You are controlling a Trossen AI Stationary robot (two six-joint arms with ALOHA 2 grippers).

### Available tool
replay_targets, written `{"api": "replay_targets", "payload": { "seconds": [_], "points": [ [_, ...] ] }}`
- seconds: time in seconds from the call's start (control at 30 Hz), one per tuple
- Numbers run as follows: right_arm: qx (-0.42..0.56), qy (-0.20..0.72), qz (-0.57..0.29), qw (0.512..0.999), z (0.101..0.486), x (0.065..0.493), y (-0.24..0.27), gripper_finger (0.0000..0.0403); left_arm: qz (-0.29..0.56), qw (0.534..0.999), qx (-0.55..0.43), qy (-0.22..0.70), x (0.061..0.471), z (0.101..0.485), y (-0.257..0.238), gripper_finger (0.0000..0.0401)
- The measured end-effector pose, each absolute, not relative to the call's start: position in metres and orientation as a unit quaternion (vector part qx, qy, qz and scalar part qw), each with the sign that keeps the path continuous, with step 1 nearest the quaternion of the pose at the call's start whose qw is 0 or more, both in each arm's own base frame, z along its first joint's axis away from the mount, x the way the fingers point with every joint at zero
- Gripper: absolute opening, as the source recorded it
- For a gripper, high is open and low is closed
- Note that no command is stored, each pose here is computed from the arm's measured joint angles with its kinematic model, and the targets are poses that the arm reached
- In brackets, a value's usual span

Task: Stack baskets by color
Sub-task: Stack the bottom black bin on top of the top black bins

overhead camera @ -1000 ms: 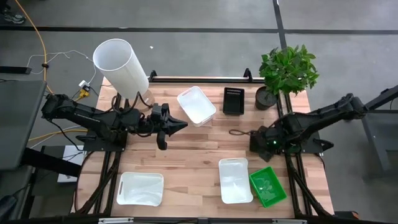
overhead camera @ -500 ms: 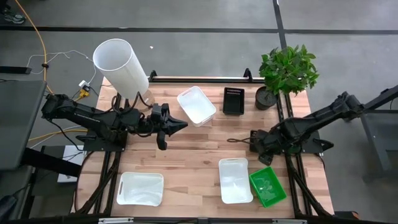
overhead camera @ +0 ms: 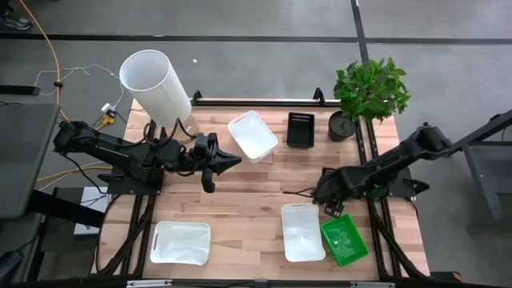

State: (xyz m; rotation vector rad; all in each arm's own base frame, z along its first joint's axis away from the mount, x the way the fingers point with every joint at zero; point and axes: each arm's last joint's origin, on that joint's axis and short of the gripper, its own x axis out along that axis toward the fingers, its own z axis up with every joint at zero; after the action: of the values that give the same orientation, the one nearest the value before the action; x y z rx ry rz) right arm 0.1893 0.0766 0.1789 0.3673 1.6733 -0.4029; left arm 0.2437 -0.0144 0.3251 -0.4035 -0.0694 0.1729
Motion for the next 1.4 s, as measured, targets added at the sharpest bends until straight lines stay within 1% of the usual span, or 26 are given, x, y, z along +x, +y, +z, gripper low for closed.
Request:
{"api": "replay_targets", "payload": {
  "seconds": [0.13, 0.3, 0.43, 0.53, 0.57, 0.6, 0.67, 0.73, 0.83, 0.97, 1.07, 1.13, 1.2, 1.3, 1.4],
  "points": [
    [0.151, 0.746, -0.205, 0.616, 0.167, 0.193, 0.078, 0.0254, 0.086, 0.975, -0.201, -0.035, 0.244, 0.325, -0.014, 0.0],
    [0.142, 0.751, -0.235, 0.6, 0.161, 0.193, 0.077, 0.0196, 0.086, 0.975, -0.201, -0.035, 0.244, 0.325, -0.014, 0.0],
    [0.14, 0.754, -0.253, 0.59, 0.162, 0.19, 0.076, 0.0122, 0.086, 0.975, -0.201, -0.035, 0.244, 0.325, -0.014, 0.0],
    [0.135, 0.758, -0.258, 0.583, 0.169, 0.188, 0.075, 0.0044, 0.086, 0.975, -0.201, -0.034, 0.244, 0.325, -0.014, 0.0],
    [0.135, 0.756, -0.257, 0.587, 0.173, 0.189, 0.075, 0.0023, 0.085, 0.975, -0.201, -0.035, 0.244, 0.325, -0.014, 0.0],
    [0.135, 0.75, -0.253, 0.596, 0.178, 0.191, 0.076, 0.0013, 0.086, 0.975, -0.201, -0.035, 0.244, 0.325, -0.014, 0.0],
    [0.143, 0.736, -0.248, 0.613, 0.191, 0.196, 0.077, 0.0014, 0.086, 0.975, -0.2, -0.035, 0.244, 0.325, -0.014, 0.0],
    [0.154, 0.714, -0.237, 0.64, 0.208, 0.204, 0.079, 0.001, 0.085, 0.975, -0.2, -0.036, 0.244, 0.326, -0.014, 0.0],
    [0.161, 0.665, -0.218, 0.696, 0.241, 0.219, 0.083, 0.0005, 0.085, 0.975, -0.2, -0.036, 0.244, 0.326, -0.014, 0.0001],
    [0.187, 0.568, -0.224, 0.77, 0.289, 0.243, 0.08, 0.0003, 0.085, 0.975, -0.2, -0.036, 0.244, 0.326, -0.014, 0.0001],
    [0.216, 0.483, -0.257, 0.809, 0.321, 0.258, 0.065, 0.0002, 0.085, 0.975, -0.2, -0.037, 0.244, 0.326, -0.014, 0.0001],
    [0.24, 0.432, -0.293, 0.819, 0.336, 0.266, 0.049, 0.0002, 0.085, 0.975, -0.2, -0.037, 0.244, 0.326, -0.014, 0.0001],
    [0.275, 0.387, -0.325, 0.818, 0.345, 0.273, 0.029, 0.0002, 0.085, 0.975, -0.2, -0.038, 0.244, 0.326, -0.014, 0.0001],
    [0.328, 0.341, -0.37, 0.8, 0.349, 0.278, 0.002, 0.0001, 0.085, 0.975, -0.2, -0.038, 0.244, 0.326, -0.014, 0.0001],
    [0.363, 0.32, -0.412, 0.772, 0.345, 0.282, -0.02, 0.0001, 0.085, 0.976, -0.198, -0.038, 0.244, 0.326, -0.014, 0.0001]
  ]
}}
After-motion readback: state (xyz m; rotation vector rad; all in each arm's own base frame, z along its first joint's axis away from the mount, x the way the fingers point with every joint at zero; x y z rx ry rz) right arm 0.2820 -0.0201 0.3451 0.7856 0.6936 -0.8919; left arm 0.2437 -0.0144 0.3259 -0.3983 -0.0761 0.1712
